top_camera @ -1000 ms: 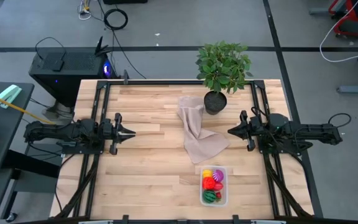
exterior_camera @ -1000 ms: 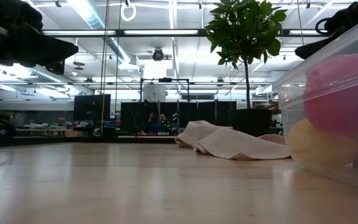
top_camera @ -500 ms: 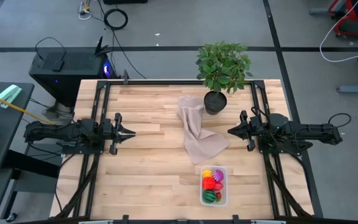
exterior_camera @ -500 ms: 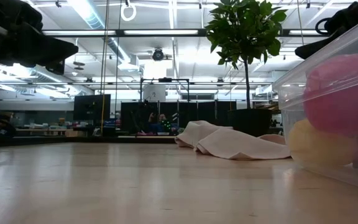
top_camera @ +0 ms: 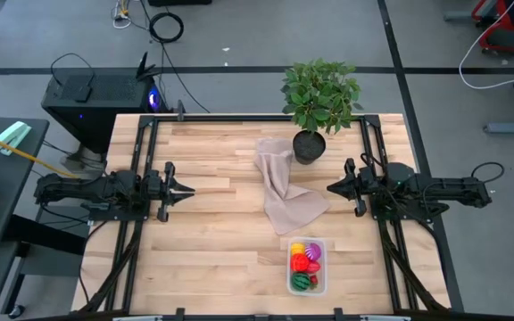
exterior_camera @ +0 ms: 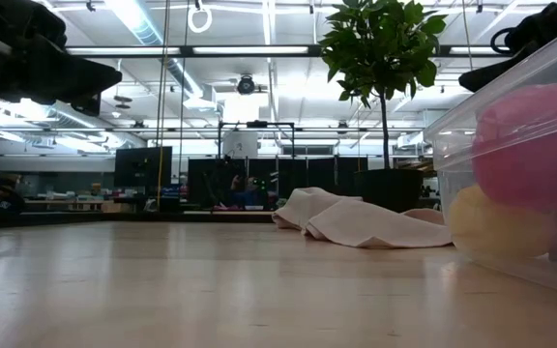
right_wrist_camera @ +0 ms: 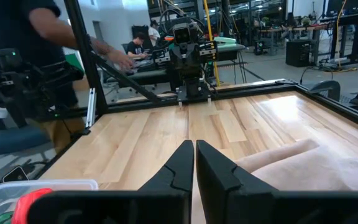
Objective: Pick and placing Produce into tupperware
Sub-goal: Return to Home Position
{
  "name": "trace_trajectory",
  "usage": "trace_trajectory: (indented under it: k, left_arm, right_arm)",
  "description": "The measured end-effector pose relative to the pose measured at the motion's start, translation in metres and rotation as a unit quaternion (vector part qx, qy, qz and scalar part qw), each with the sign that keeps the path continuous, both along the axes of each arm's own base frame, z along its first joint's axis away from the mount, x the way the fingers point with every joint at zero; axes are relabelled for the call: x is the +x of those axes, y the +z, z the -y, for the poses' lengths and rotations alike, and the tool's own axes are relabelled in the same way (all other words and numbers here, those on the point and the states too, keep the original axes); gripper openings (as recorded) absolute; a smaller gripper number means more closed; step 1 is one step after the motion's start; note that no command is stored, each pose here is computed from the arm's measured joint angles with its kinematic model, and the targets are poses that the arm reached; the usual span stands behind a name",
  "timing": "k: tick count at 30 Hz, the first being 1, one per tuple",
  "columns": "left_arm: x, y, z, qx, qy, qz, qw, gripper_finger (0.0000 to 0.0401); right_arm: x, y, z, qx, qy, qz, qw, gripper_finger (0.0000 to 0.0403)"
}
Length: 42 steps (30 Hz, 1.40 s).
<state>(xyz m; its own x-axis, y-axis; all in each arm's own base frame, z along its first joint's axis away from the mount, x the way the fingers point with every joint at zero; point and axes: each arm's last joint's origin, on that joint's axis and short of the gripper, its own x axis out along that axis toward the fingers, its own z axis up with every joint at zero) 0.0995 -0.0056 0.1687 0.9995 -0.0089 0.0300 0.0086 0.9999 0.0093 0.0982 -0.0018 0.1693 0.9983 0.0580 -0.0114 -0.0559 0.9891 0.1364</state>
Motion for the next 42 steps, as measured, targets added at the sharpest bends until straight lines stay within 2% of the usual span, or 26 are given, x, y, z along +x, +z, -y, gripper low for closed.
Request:
trace_trajectory:
  k: [42]
  left_arm:
    - [0.0000, 0.0001, 0.0000, 0.000, 0.000, 0.000, 1.000, 0.0060]
  right_arm:
    - [0.0000, 0.0000, 0.0000, 0.000, 0.000, 0.000, 1.000, 0.0025]
